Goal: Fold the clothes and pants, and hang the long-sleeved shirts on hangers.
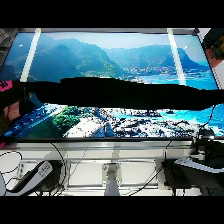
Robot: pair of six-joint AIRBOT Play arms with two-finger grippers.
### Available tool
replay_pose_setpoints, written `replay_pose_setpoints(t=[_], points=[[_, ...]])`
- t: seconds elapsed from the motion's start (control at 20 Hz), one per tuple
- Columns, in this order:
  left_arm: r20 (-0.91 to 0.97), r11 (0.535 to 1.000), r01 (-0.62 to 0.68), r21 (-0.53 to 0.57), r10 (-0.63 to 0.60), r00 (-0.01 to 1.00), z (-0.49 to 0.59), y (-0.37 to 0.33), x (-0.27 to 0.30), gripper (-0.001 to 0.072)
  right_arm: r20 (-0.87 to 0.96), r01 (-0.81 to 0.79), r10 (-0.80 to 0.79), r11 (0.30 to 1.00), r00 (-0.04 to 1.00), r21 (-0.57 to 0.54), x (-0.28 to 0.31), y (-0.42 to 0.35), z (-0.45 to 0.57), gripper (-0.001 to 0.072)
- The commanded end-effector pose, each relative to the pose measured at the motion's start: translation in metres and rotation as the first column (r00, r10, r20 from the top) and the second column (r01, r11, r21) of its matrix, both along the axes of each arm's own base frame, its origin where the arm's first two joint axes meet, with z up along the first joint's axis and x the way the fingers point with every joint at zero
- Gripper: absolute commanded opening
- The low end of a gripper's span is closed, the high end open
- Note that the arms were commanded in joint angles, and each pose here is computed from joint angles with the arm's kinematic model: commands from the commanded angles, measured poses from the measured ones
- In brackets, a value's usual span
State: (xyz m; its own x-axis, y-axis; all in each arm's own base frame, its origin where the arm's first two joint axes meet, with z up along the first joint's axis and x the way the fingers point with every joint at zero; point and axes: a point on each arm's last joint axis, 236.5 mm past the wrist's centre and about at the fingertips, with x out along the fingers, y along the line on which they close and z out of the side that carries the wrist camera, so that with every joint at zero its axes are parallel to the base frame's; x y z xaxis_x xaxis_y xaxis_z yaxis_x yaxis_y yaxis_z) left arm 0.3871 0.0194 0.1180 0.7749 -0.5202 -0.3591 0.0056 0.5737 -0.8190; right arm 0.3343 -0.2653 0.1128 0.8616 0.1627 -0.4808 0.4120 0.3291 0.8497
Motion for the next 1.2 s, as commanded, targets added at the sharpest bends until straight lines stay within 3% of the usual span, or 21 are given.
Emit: replay_pose_setpoints(t=[0.0,0.15,0.25,0.4,0.45,0.5,0.55,0.6,0.75,0.85,0.9,0.95,1.0,1.05,1.1,1.15], points=[[-0.02,0.993,-0.114,0.021,0.115,0.993,-0.025,0.008,0.037,0.0001,-0.052,0.211,-0.213,0.976,0.976,-0.045,0.022,-0.035,-0.011,0.0017],[-0.076,0.972,-0.234,0.019,0.235,0.969,-0.064,0.015,0.071,0.0001,-0.107,0.315,-0.324,0.944,0.94,-0.098,0.038,-0.048,-0.026,0.0017],[-0.123,0.947,-0.317,-0.058,0.309,0.943,-0.085,0.014,0.094,0.0002,-0.106,0.374,-0.38,0.924,0.919,-0.077,0.057,-0.049,-0.033,0.0017],[-0.147,0.935,-0.328,-0.135,0.308,0.94,-0.11,-0.005,0.129,0.0004,-0.116,0.415,-0.414,0.91,0.903,-0.02,0.088,-0.039,-0.054,0.0018],[-0.169,0.907,-0.373,-0.194,0.344,0.924,-0.115,-0.005,0.143,0.0011,-0.116,0.42,-0.419,0.907,0.901,-0.015,0.1,-0.035,-0.062,0.002],[-0.182,0.878,-0.414,-0.24,0.379,0.907,-0.119,-0.003,0.156,0.0129,-0.099,0.429,-0.427,0.903,0.899,-0.001,0.114,-0.029,-0.066,0.0077],[-0.179,0.853,-0.451,-0.263,0.416,0.892,-0.123,0.003,0.169,0.0278,-0.07,0.451,-0.449,0.893,0.891,0.012,0.128,-0.029,-0.066,0.0291],[-0.156,0.843,-0.466,-0.269,0.439,0.885,-0.123,0.01,0.179,0.0378,-0.053,0.451,-0.45,0.892,0.892,0.015,0.14,-0.025,-0.065,0.0343],[-0.06,0.856,-0.459,-0.237,0.459,0.886,-0.108,0.027,0.195,0.041,-0.05,0.344,-0.348,0.936,0.936,-0.078,0.161,-0.021,-0.059,0.0349],[0.032,0.881,-0.397,-0.257,0.418,0.908,-0.08,0.025,0.201,0.041,-0.09,0.231,-0.248,0.959,0.965,-0.164,0.161,-0.017,-0.054,0.044],[0.091,0.897,-0.345,-0.276,0.381,0.92,-0.062,0.02,0.202,0.0407,-0.121,0.187,-0.215,0.96,0.969,-0.209,0.154,-0.02,-0.053,0.044],[0.151,0.912,-0.29,-0.29,0.342,0.927,-0.044,0.013,0.202,0.0327,-0.15,0.15,-0.187,0.962,0.971,-0.23,0.148,-0.019,-0.05,0.0439],[0.226,0.937,-0.222,-0.272,0.286,0.931,-0.024,0.001,0.2,0.0136,-0.185,0.11,-0.158,0.963,0.97,-0.245,0.139,-0.021,-0.047,0.0434],[0.3,0.963,-0.152,-0.221,0.216,0.929,-0.008,-0.012,0.196,0.0023,-0.218,0.057,-0.119,0.961,0.969,-0.271,0.13,-0.022,-0.045,0.0338],[0.352,0.981,-0.091,-0.17,0.147,0.924,0.006,-0.029,0.19,0.0003,-0.257,-0.006,-0.074,0.955,0.963,-0.298,0.118,-0.024,-0.043,0.0102],[0.379,0.99,-0.049,-0.128,0.095,0.921,0.017,-0.046,0.185,0.0002,-0.287,-0.043,-0.049,0.951,0.957,-0.307,0.106,-0.028,-0.041,0.0017]])
